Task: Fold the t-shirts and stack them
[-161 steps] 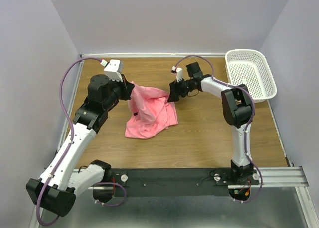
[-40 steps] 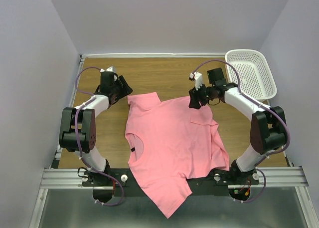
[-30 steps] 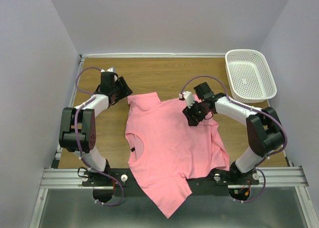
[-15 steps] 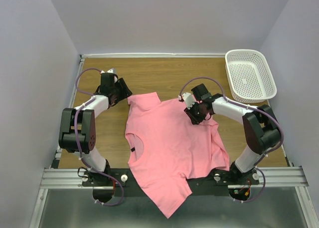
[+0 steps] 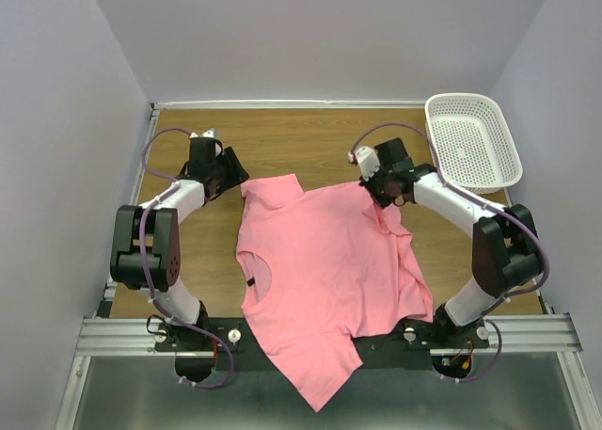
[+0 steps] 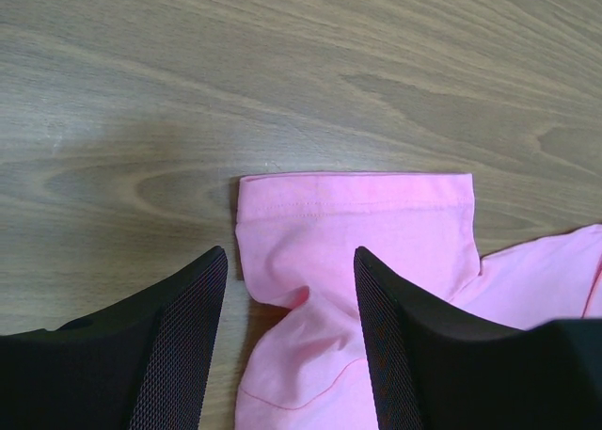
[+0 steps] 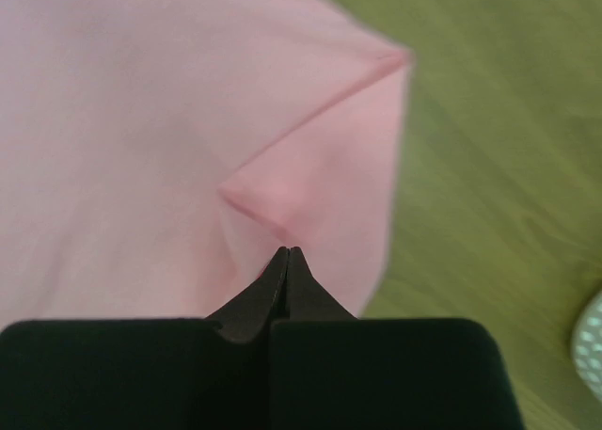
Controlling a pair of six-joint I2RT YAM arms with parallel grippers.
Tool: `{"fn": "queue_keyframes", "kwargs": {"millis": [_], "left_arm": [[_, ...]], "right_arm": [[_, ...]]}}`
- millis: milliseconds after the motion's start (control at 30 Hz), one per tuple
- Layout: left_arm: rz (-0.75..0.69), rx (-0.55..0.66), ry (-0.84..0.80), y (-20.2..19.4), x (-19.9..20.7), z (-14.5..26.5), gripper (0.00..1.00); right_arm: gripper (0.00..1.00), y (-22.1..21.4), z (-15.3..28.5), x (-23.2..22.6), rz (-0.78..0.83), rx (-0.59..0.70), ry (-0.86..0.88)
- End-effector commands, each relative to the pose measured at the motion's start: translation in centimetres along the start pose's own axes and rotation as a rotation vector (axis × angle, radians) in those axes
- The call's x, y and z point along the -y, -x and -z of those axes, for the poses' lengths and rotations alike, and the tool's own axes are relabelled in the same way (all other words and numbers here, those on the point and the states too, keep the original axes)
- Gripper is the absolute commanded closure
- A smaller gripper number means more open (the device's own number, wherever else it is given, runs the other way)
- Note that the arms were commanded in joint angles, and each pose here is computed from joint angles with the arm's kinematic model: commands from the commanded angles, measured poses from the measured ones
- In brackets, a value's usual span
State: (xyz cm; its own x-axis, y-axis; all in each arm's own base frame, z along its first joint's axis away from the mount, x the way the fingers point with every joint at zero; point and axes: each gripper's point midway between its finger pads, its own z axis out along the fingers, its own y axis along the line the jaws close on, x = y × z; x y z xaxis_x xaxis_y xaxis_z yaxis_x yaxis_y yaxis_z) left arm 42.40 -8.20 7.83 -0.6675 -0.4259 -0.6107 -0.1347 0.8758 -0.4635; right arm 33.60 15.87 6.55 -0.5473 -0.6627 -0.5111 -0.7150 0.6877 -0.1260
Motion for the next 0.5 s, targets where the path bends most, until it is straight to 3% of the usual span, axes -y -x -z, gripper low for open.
{"fn": "queue_keyframes", "kwargs": {"millis": [0,100,133,167,200,267,333,433,467], "left_arm": [[-0.019,0.041,0.012,1.2,0.1,1.1,0.36],[-0.023,0.046,0.011,1.4,0.1,1.3,0.36],[-0.024,0.045,0.01,1.4,0.2,1.3,0.36],[-0.027,0.048,0.01,1.5,0.2,1.4,0.36],[-0.027,0.05,0.007,1.6,0.3,1.5,0.35],[-0.033,0.053,-0.001,1.7,0.5,1.6,0.34],[-0.032,0.052,-0.009,1.8,0.6,1.6,0.34],[-0.032,0.036,-0.016,1.3,0.7,1.4,0.34],[-0.032,0.032,-0.014,1.2,0.6,1.3,0.33]], "right_arm": [[0.99,2.6,2.0,10.9,-0.073,0.069,-0.292],[0.99,2.7,3.6,19.2,-0.134,0.081,-0.511],[0.92,2.8,3.9,20.3,-0.147,0.088,-0.528],[0.76,2.9,4.0,20.8,-0.139,0.09,-0.528],[0.4,3.0,4.2,21.0,-0.13,0.099,-0.523],[0.23,3.9,4.7,20.3,-0.143,0.147,-0.49],[0.16,4.1,4.8,19.5,-0.152,0.174,-0.455],[0.16,4.4,5.7,17.9,-0.174,0.22,-0.401],[0.16,4.5,4.9,15.3,-0.167,0.245,-0.271]]}}
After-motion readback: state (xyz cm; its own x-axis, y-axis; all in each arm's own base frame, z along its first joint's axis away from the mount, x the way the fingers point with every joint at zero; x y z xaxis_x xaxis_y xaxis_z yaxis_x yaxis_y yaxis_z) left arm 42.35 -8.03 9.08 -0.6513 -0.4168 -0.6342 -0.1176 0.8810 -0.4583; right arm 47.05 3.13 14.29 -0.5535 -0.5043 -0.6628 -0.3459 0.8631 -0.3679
